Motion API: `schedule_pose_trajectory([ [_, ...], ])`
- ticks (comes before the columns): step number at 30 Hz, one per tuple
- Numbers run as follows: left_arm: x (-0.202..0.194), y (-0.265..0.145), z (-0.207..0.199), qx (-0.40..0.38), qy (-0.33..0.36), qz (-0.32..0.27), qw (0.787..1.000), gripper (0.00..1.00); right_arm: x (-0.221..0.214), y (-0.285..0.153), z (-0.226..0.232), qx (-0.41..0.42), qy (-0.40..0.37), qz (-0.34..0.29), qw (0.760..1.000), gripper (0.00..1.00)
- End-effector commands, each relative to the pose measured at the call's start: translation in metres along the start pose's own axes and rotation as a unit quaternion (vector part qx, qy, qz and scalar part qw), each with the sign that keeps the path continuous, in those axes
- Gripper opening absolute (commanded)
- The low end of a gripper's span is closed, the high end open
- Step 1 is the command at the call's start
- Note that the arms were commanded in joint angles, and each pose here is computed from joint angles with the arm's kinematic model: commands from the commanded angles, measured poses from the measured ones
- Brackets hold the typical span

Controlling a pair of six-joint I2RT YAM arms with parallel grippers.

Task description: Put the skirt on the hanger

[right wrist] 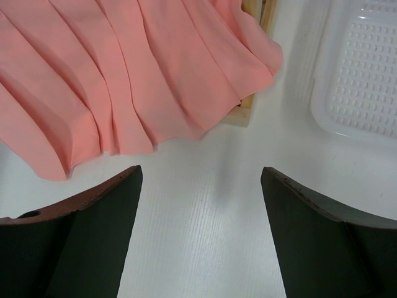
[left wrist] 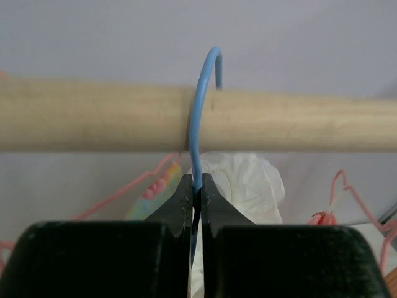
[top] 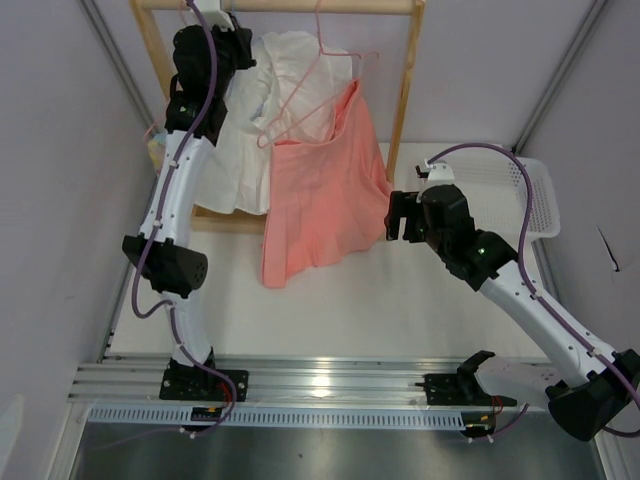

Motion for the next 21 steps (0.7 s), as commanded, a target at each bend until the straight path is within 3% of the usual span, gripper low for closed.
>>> schedule_pose_trajectory([
  [1, 0.007, 0.009, 0.000, 0.019, -0.024, -0.037, 0.999, 0.00, 0.011, -0.003, -0.001, 0.002, -0.003, -0.019, 1.000, 0.84],
  [6, -0.010, 0.001, -0.002, 0.018, -0.019, -0.009, 1.000, 0.01, 0.008, -0.002, -0.001, 0.001, 0.000, -0.016, 1.000, 0.84],
  [9, -0.008, -0.017, -0.004, 0.009, -0.019, -0.006, 1.000, 0.19, 0.006, -0.001, -0.001, 0.003, 0.002, -0.015, 1.000, 0.84],
  [10, -0.014, -0.022, -0.002, 0.010, -0.017, -0.001, 1.000, 0.34, 0.006, -0.001, 0.000, 0.005, 0.003, -0.016, 1.000, 0.84],
  [11, -0.017, -0.028, -0.001, 0.013, -0.016, 0.006, 1.000, 0.41, 0.006, -0.001, 0.000, 0.008, 0.003, -0.017, 1.000, 0.84],
  [12, 0.000, -0.041, -0.005, 0.009, -0.017, -0.011, 1.000, 0.45, 0.006, -0.001, 0.001, 0.009, 0.005, -0.020, 1.000, 0.84],
  [14, -0.003, -0.054, -0.003, 0.015, -0.016, -0.002, 1.000, 0.54, 0.007, -0.001, 0.001, 0.014, 0.008, -0.023, 1.000, 0.84],
  [15, 0.016, -0.071, -0.009, 0.007, -0.019, -0.018, 1.000, 0.55, 0.006, -0.001, 0.001, 0.015, 0.008, -0.023, 1.000, 0.84],
  [17, 0.015, -0.085, -0.011, -0.003, -0.020, -0.007, 1.000, 0.61, 0.007, -0.003, 0.001, 0.016, 0.008, -0.027, 0.999, 0.85],
  [19, 0.030, -0.109, -0.017, -0.013, -0.029, -0.004, 0.999, 0.99, 0.006, -0.004, 0.000, 0.015, 0.009, -0.029, 0.999, 0.85],
  [21, 0.034, -0.126, -0.021, -0.026, -0.034, 0.007, 0.999, 0.99, 0.005, -0.006, -0.001, 0.013, 0.010, -0.033, 0.999, 0.86],
])
Point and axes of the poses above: each gripper's point midway between its finger pads, its own y axis out along the fingers, its own z axis along the line the jaws close on, x = y × z, the point moved 9 cm from there along -y, back along the fingers, and after that the axes turned 8 degrees about -y, right-handed, at the moved point
